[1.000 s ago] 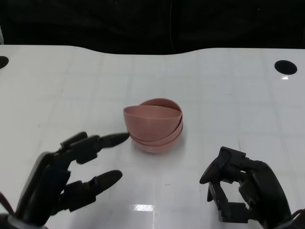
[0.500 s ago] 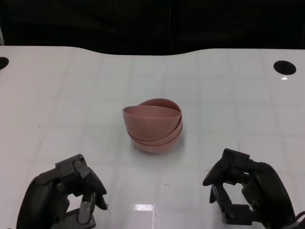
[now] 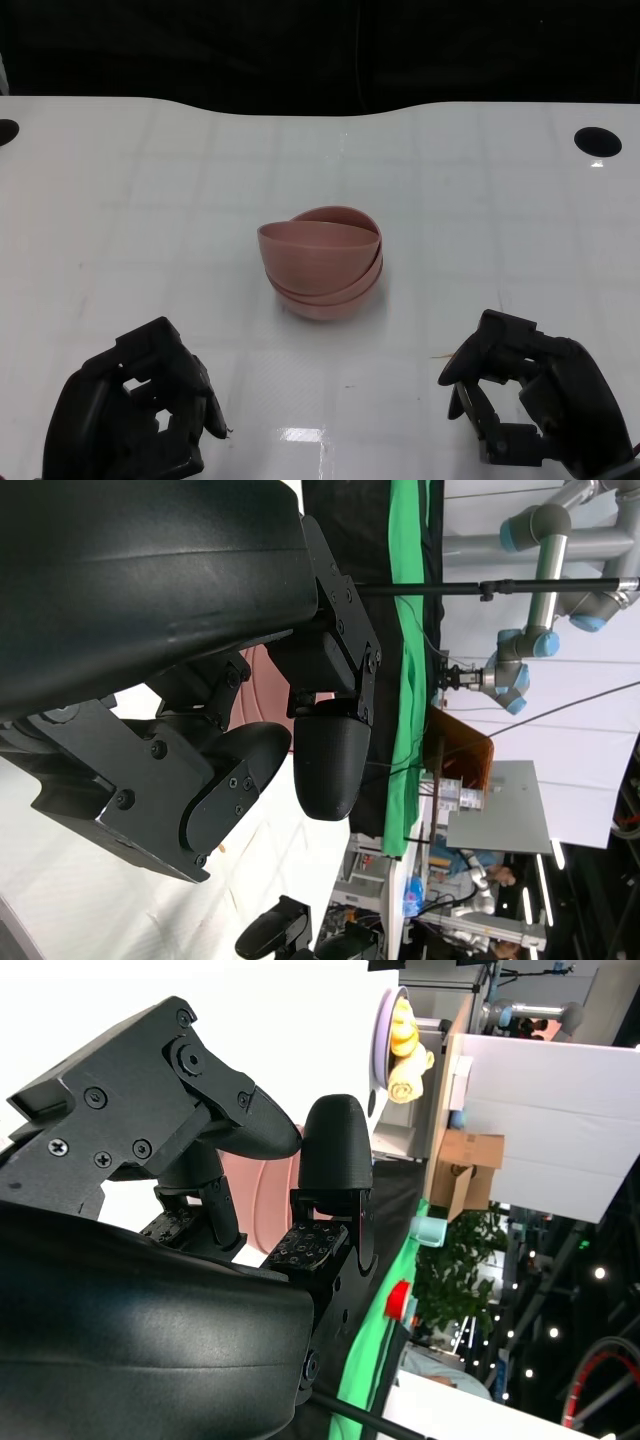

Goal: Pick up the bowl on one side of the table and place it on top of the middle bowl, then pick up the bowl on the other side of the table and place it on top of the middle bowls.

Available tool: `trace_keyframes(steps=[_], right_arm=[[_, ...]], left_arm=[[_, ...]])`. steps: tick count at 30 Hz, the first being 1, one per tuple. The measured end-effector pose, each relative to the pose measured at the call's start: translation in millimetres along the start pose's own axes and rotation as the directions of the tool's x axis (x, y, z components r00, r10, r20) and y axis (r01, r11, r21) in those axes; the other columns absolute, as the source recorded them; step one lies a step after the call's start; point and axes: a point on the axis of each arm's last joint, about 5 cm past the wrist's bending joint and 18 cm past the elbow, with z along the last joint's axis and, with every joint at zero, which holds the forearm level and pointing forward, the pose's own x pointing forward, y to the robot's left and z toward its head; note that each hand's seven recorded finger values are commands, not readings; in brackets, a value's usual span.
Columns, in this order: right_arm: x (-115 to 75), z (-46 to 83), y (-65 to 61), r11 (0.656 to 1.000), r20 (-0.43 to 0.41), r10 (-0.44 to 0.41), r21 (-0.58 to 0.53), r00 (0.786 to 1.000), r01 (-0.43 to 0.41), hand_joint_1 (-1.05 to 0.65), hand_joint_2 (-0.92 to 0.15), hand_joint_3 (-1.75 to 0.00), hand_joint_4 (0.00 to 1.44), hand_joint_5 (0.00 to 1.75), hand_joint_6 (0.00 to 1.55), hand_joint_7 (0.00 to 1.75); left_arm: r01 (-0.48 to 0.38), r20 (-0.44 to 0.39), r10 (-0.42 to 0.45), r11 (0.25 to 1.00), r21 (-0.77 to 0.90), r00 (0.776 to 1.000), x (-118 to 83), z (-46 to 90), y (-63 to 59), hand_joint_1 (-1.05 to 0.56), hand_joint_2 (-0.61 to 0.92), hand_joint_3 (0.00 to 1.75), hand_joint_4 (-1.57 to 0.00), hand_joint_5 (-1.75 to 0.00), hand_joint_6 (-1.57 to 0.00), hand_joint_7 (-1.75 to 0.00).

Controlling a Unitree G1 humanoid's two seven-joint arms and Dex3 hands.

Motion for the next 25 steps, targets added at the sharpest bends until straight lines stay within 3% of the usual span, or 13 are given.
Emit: trace_keyframes(steps=[7,13,17,21,25], right_arm=[[-0.6,-2.5,-0.5,1.000,0.007,0.010,-0.004,1.000,-0.010,-0.13,-0.48,-1.13,0.88,1.37,0.85,1.10],[4.6,-2.0,-4.4,0.999,0.044,0.042,-0.019,0.998,-0.042,-0.16,-0.51,-1.00,0.87,1.37,0.89,1.04],[7.8,-2.9,-5.4,0.999,0.052,0.043,-0.006,0.998,-0.043,-0.16,-0.52,-0.99,0.86,1.38,0.89,1.03],[10.0,-3.9,-5.9,0.999,0.052,0.039,0.002,0.998,-0.039,-0.15,-0.51,-1.01,0.84,1.40,0.88,1.05],[11.0,-4.7,-5.7,0.999,0.055,0.036,0.001,0.998,-0.036,-0.14,-0.52,-1.01,0.84,1.40,0.86,1.07]], left_arm=[[0.006,-0.001,-0.006,1.000,0.003,1.000,1,-1.0,3.8,-0.13,0.40,1.34,-0.88,-1.67,-0.86,-1.49],[0.015,-0.009,-0.015,1.000,0.014,1.000,1,-2.7,4.8,-0.15,0.53,1.10,-0.86,-1.65,-0.85,-1.48],[0.011,-0.012,-0.011,1.000,0.006,1.000,3,-2.1,4.1,-0.12,0.52,1.16,-0.86,-1.63,-0.85,-1.49],[0.011,-0.003,-0.011,1.000,0.003,1.000,6,-1.5,2.9,-0.14,0.59,0.99,-0.85,-1.64,-0.83,-1.48],[0.005,0.007,-0.005,1.000,0.001,1.000,8,-0.9,3.6,-0.14,0.62,0.95,-0.86,-1.61,-0.84,-1.44]])
